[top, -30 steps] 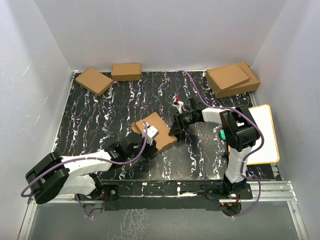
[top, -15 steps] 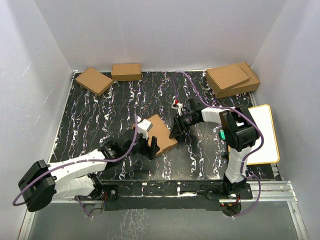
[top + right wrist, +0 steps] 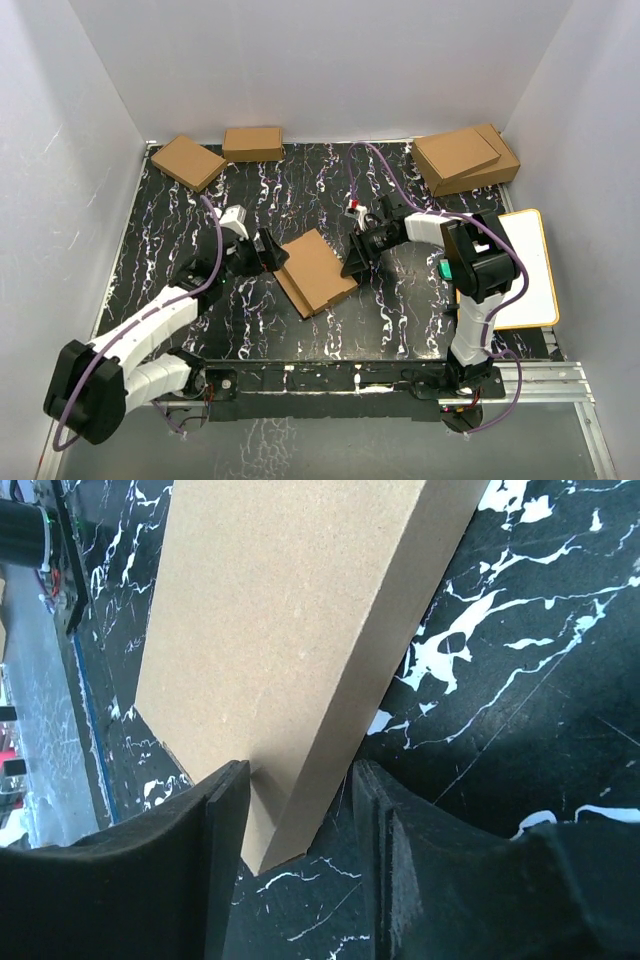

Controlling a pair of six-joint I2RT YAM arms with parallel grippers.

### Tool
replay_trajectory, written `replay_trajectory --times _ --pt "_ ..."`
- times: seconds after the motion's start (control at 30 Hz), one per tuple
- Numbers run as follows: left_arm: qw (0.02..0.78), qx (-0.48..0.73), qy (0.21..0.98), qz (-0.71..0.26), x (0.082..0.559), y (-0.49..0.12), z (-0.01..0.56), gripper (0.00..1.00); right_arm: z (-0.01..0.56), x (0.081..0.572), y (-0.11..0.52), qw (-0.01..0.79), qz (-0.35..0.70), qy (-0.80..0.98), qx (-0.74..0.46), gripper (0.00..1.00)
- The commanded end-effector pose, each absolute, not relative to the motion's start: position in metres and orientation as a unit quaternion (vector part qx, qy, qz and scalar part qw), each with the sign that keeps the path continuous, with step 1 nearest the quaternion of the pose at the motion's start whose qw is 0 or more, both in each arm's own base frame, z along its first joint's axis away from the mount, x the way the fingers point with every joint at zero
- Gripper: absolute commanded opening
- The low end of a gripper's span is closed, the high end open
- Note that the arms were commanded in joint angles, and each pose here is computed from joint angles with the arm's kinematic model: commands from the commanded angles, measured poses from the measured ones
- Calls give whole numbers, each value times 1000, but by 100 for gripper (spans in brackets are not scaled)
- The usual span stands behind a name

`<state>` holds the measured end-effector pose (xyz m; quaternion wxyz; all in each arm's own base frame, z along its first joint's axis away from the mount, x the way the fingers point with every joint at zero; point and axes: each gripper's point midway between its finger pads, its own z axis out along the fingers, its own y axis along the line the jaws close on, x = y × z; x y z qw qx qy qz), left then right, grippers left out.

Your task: Fold the paper box

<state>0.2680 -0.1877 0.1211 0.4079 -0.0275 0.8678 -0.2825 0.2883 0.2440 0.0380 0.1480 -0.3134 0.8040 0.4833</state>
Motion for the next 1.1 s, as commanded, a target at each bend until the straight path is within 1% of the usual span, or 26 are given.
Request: replay_trajectory --times 0.0,0.13,0.2,0.27,0.37,0.4,0.43,0.47,0.53,0.63,0.7,0.73,0.77,0.8,0.83,0.97,1.07 --pt "403 -30 863 -304 283 -182 122 97 61 308 241 196 473 786 -348 52" --pt "418 -31 858 -298 321 -172 121 96 68 317 232 218 449 788 -361 56" --pt "419 -31 858 -295 339 -168 119 93 75 321 227 233 439 786 -368 58" --pt "413 -28 864 -288 354 -166 110 86 82 324 220 250 427 783 -377 59" --pt "396 -21 873 -283 373 -166 98 72 94 324 212 278 415 761 -413 59" --pt "388 -19 877 -284 377 -167 94 66 95 321 211 284 415 749 -431 58" --pt "383 -16 878 -286 382 -169 92 58 109 315 212 302 414 729 -454 57" --pt "375 -12 880 -291 385 -172 89 53 114 307 212 309 418 709 -476 56" --pt "355 -4 885 -300 386 -177 79 49 121 291 213 328 427 665 -517 52" --pt "328 1 891 -312 386 -183 69 39 124 266 213 353 435 599 -572 44" --pt "310 3 894 -322 384 -188 64 35 119 246 211 368 435 542 -618 33" --pt "301 4 896 -327 383 -190 61 32 116 237 210 373 431 516 -639 24" --pt "290 6 898 -332 382 -192 59 30 112 231 209 373 428 500 -654 20" --pt "281 5 899 -336 380 -194 55 29 107 228 209 369 423 492 -665 12" --pt "274 6 900 -339 379 -195 53 27 101 227 209 361 416 492 -674 9" --pt "262 7 902 -344 370 -196 49 25 71 221 215 316 372 495 -719 8" --pt "259 8 902 -345 364 -195 49 25 56 218 223 298 349 493 -739 8"
